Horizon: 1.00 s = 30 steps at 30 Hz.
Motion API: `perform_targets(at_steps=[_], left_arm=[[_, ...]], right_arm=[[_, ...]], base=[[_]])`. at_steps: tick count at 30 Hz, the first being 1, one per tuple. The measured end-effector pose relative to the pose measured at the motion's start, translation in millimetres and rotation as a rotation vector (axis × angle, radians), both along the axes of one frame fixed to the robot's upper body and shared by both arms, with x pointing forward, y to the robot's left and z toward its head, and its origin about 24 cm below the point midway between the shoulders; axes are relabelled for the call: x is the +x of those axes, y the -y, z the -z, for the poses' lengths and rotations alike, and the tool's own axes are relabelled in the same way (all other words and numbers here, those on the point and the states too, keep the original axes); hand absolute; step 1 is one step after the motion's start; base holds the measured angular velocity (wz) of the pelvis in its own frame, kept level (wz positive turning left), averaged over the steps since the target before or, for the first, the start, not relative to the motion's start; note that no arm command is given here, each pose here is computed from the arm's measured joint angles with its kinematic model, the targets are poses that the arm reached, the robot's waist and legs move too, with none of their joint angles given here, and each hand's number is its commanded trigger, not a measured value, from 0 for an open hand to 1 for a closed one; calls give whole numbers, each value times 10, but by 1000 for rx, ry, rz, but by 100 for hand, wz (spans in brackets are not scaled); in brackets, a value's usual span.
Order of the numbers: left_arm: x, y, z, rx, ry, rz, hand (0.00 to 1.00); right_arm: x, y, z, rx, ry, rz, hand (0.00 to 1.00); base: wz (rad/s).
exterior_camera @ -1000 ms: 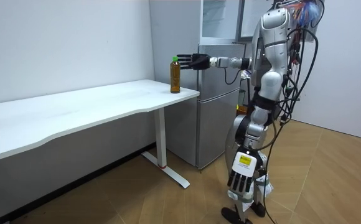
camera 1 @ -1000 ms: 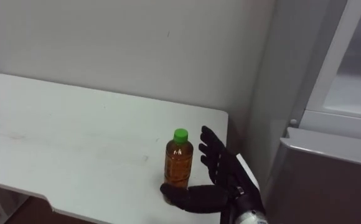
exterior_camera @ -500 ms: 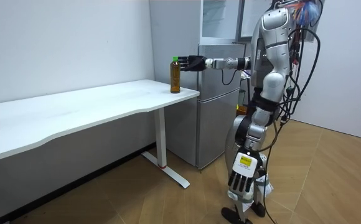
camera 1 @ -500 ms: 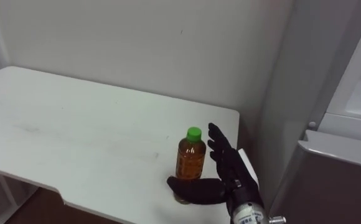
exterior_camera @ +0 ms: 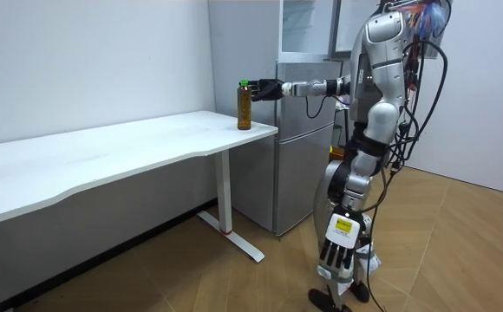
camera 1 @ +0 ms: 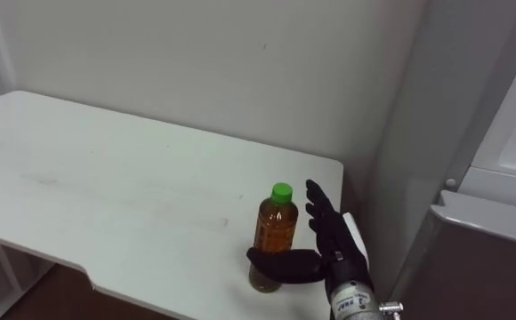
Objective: Put the bottle in the upper fridge
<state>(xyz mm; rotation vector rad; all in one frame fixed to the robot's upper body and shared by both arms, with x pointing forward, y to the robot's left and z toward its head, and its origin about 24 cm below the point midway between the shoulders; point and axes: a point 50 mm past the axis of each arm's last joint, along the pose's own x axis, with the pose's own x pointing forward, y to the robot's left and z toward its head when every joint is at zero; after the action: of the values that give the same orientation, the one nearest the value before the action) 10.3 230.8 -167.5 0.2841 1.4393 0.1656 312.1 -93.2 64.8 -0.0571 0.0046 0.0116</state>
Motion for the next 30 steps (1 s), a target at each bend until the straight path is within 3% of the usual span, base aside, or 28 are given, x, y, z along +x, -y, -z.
perform_targets(at_steps=[30], left_arm=[[-7,-43,-9,-9,0,-14,0]], right_arm=[[81,146,189,-83,-78,75,0]], base=[[4]])
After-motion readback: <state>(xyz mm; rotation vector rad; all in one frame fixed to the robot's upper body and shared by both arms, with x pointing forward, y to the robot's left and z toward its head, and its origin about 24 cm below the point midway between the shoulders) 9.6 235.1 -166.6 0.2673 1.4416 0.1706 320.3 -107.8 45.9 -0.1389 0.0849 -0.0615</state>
